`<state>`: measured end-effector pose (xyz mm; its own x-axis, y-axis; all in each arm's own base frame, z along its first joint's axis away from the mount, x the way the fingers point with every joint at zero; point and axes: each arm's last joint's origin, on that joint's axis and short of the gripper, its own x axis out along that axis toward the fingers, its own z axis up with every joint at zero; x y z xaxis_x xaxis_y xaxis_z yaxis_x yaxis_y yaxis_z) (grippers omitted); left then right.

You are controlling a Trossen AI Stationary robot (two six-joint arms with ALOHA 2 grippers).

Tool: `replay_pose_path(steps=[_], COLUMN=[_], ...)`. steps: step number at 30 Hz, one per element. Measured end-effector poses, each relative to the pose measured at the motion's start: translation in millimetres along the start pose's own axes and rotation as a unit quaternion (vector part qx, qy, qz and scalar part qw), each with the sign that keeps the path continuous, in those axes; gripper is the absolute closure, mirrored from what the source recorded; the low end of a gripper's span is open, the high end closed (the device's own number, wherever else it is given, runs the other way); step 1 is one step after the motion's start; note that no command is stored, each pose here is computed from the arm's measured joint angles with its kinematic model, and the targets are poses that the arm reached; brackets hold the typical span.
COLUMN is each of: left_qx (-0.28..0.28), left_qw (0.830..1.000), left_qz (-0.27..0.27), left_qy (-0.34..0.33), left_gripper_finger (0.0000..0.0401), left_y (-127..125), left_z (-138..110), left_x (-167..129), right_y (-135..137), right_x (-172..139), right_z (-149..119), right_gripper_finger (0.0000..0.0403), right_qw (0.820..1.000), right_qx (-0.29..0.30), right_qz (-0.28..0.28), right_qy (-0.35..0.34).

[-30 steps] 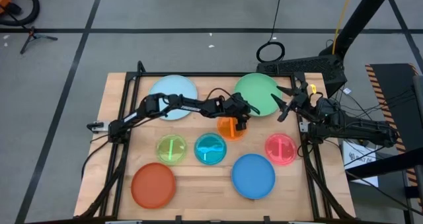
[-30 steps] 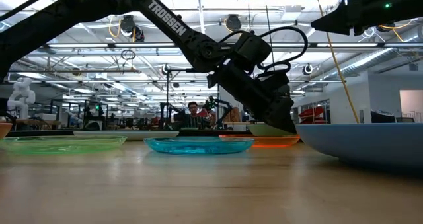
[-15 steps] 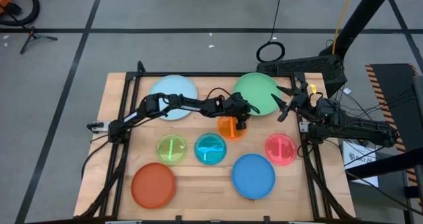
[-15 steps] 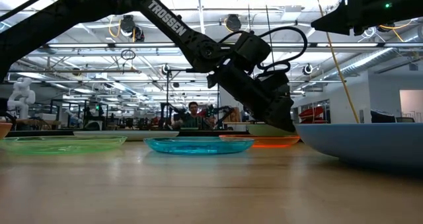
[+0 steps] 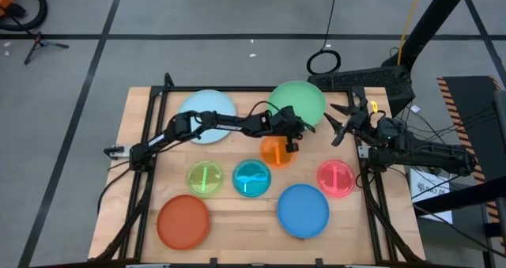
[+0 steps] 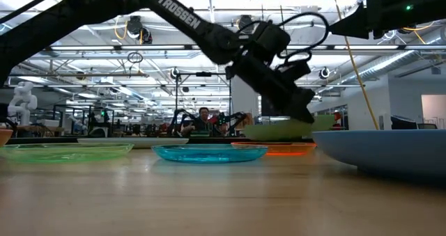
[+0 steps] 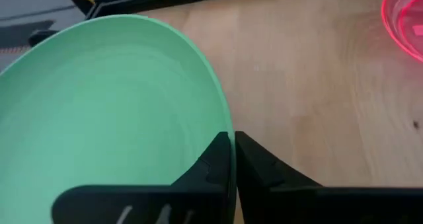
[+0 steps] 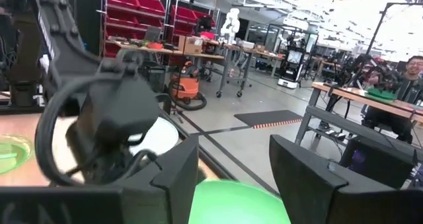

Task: Stack plastic plates
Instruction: Stack the green plate on top of the gray plate

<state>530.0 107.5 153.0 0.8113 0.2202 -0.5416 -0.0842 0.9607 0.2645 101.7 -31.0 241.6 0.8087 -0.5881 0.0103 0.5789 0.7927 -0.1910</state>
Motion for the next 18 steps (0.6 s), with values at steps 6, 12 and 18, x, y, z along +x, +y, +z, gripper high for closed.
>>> replay_pose_path(steps=[6,12,18], left_qx=[0.044,0.051,0.031], left_qw=[0.999,0.994,0.982], left_qz=[0.006,-0.004,-0.022], left_qy=[0.032,0.096,0.184], left_gripper_finger=[0.039,0.039,0.0391], left_y=[15.6,36.7,48.4], left_z=[41.8,61.8,59.1], left_x=[-20.6,-46.3,-76.3], right_y=[0.4,0.9,1.4], right_x=[0.0,-0.1,-0.3], right_z=[-1.7,-4.4,-7.3], right_gripper_finger=[0.0225,0.0225,0.0225], right_qw=[1.0,1.0,0.999], right_qx=[0.007,0.015,0.021], right_qz=[0.003,0.005,0.007], right_qy=[0.007,0.021,0.034])
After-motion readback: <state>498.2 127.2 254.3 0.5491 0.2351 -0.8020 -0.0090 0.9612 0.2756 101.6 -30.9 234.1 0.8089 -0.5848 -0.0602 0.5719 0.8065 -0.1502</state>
